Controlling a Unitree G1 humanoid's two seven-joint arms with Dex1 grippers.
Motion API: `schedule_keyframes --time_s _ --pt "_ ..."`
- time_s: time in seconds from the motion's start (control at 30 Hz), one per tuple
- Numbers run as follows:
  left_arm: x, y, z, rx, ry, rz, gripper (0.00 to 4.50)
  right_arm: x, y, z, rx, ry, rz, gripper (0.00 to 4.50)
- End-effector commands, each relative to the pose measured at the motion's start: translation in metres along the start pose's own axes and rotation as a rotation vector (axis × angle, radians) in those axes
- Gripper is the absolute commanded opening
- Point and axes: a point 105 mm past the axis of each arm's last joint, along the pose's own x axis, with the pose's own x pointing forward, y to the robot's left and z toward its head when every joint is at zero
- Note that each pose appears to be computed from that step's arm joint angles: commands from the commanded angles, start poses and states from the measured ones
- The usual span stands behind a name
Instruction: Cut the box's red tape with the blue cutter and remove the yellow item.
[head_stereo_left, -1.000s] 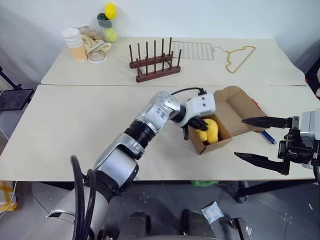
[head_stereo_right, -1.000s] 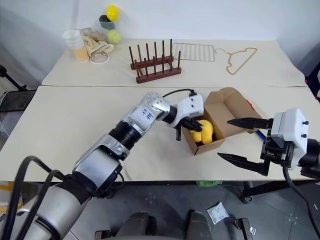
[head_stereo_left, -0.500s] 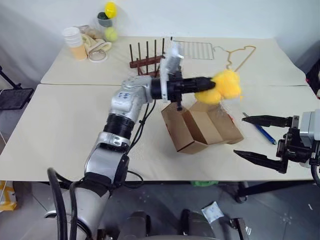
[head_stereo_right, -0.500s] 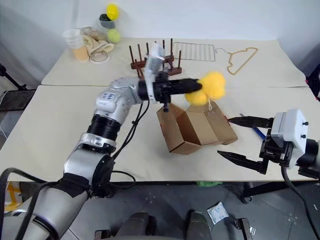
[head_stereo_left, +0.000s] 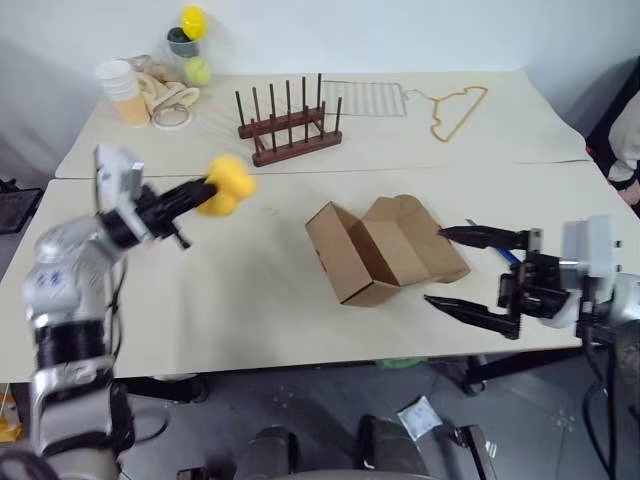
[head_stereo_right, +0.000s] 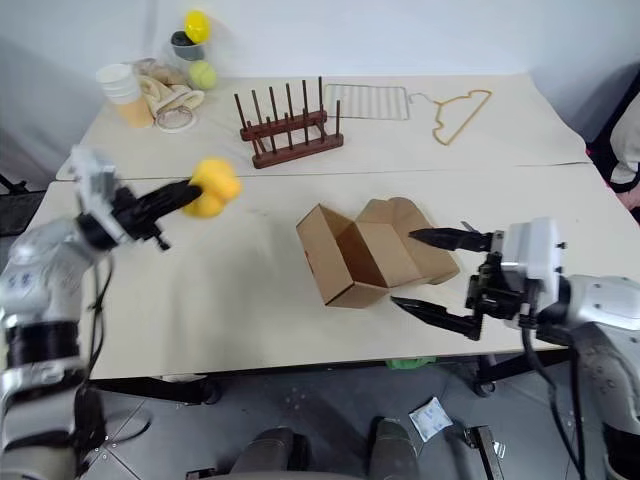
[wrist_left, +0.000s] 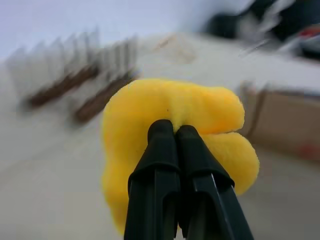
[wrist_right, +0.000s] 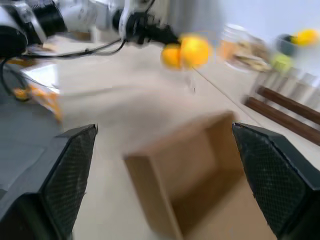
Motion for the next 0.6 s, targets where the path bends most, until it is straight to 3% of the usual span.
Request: schedule_keyframes --time_s 0.03,0.1,0.2,0.43,0.53,0.6 --pt "-0.025 0.01 0.003 0.072 0.009 0.134 0.01 0.014 0.003 0.009 -0.057 -0.068 0.043 4.5" --pt "-0.029 0.005 -0.005 0.062 0.022 0.138 0.01 0.018 0.003 0.007 -0.065 -0.082 0.056 4.5" --pt "-0.025 -0.007 -0.011 0.007 0.033 0.103 0.58 0.019 -0.001 0.004 -0.065 -0.08 0.056 4.5" --pt "-0.039 -0.004 -0.004 0.039 0.059 0.116 2.57 0.013 -0.008 -0.001 -0.076 -0.058 0.051 4.5" --pt "-0.055 -0.004 0.01 0.051 0.044 0.084 3.49 0.008 -0.012 -0.001 -0.085 -0.045 0.05 4.5" --pt "-0.083 0.005 0.023 0.106 0.078 0.081 3.49 0.001 -0.016 -0.003 -0.085 -0.018 0.06 4.5"
